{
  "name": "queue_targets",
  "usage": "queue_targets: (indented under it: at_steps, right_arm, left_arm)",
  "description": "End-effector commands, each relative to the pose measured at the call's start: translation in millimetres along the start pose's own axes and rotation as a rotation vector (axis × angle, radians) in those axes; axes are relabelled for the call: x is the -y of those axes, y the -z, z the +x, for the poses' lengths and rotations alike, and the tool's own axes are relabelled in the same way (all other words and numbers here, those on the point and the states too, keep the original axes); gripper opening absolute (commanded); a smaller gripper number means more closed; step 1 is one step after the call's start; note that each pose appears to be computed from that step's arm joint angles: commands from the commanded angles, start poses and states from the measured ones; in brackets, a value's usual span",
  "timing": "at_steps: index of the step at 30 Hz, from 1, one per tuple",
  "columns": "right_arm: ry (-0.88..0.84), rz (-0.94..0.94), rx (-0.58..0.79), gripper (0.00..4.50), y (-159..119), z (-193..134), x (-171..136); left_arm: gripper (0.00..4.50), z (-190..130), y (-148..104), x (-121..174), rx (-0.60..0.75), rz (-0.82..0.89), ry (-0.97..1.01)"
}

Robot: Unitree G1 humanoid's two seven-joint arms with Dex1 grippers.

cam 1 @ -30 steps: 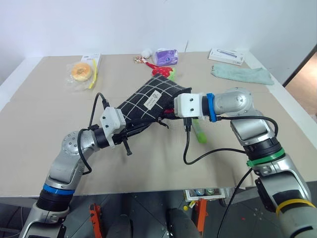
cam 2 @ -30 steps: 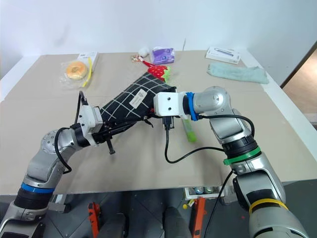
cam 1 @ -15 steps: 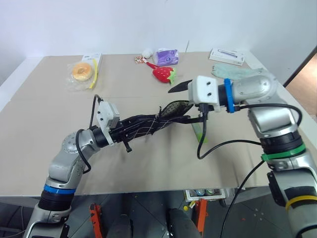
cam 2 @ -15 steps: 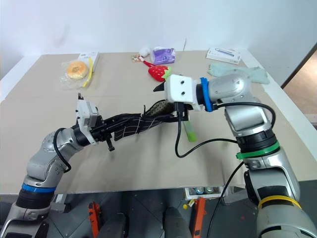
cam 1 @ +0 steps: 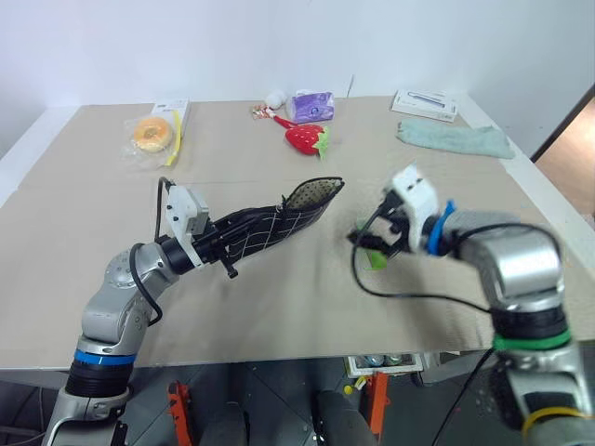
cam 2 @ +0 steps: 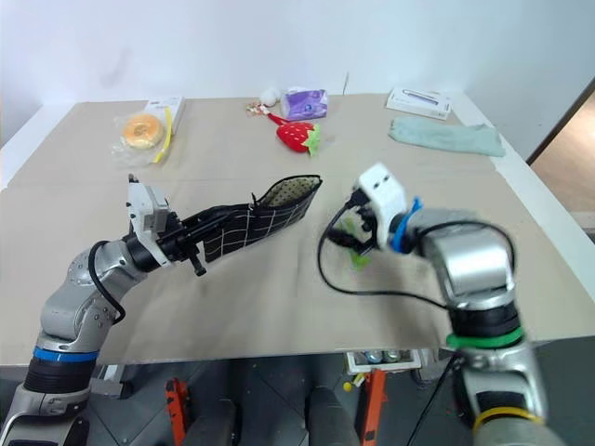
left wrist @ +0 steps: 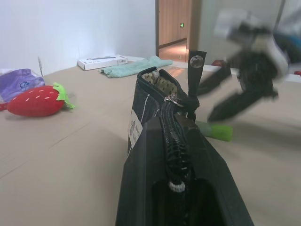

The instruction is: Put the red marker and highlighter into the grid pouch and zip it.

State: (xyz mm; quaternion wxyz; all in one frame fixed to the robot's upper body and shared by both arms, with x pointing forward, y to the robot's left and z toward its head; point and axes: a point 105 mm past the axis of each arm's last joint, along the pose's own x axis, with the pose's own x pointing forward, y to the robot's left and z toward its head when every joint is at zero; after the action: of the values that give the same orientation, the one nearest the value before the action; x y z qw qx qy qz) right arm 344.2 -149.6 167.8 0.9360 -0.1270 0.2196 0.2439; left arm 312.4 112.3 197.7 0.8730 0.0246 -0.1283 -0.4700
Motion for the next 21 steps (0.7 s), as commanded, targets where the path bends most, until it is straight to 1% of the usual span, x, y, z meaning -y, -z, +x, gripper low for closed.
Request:
queue_targets:
  at_steps: [1, 4, 6, 14, 18, 21]
  right_arm:
    - [0.199, 0.019, 0.014, 4.45, 2.2, -10.8, 18.0]
    - [0.266, -0.002, -0.011, 4.45, 12.9, -8.3, 24.4]
    - [0.278, 0.007, -0.024, 4.45, 18.2, -7.0, 26.1]
    - [0.189, 0.087, -0.073, 4.45, 36.3, 5.9, 10.2]
    - [0.169, 0.096, -0.102, 4.45, 45.5, 8.9, 5.9]
    - [0.179, 0.101, -0.108, 3.61, 48.7, 9.1, 10.6]
  left_arm:
    - [0.0, -1.0, -12.1, 0.5, 0.03, 0.035, 0.007]
    - [0.0, 0.7, -12.3, 0.4, 0.029, 0.037, 0.015]
    - [0.0, 1.6, -13.1, -0.3, 0.029, 0.04, 0.018]
    - [0.0, 2.1, -15.4, -1.4, 0.037, 0.046, 0.017]
    - [0.0, 1.7, -16.7, -1.9, 0.045, 0.044, 0.01]
    - [0.0, 1.7, -16.3, -1.4, 0.045, 0.045, 0.01]
